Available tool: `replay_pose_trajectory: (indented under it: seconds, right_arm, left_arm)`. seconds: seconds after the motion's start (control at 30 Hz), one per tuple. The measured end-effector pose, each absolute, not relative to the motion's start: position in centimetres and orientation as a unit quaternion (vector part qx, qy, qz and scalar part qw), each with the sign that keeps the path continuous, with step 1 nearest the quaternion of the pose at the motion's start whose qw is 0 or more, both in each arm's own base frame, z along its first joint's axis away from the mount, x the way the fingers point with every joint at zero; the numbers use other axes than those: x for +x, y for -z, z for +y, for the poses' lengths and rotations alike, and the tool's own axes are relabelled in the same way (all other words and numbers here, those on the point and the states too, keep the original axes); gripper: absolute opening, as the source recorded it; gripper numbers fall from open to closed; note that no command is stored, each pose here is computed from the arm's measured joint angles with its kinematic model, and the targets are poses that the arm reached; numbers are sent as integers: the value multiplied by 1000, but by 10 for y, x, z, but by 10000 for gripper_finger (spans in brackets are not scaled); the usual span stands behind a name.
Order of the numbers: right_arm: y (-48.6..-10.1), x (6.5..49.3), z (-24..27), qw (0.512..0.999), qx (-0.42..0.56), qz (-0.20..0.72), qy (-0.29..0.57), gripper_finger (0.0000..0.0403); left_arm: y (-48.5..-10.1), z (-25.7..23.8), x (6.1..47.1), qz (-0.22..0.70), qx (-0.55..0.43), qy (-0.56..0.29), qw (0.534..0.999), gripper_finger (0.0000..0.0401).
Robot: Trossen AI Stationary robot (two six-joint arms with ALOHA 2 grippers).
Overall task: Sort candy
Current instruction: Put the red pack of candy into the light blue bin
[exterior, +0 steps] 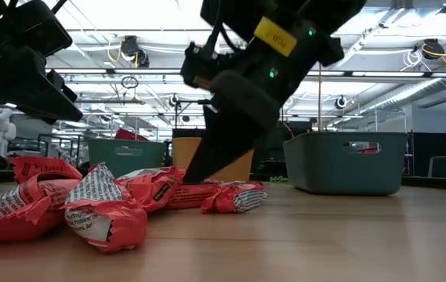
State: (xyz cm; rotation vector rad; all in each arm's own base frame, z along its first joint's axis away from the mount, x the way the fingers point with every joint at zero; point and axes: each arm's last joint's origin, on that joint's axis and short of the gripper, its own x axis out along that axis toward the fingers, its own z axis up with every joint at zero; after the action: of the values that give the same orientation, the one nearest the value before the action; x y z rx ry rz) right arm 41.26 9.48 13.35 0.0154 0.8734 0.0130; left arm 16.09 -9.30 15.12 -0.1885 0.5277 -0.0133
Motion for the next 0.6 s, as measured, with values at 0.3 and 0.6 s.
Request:
replay_pose_trajectory:
  seconds: [0.3,0.6]
  right_arm:
    - [-115,418,94,906,6,424,3,134]
    - [-158,411,93,920,21,391,-11,22]
  left_arm:
    - [-151,-93,161,261,-93,6,961,28]
    - [-151,-93,161,261,-93,6,961,28]
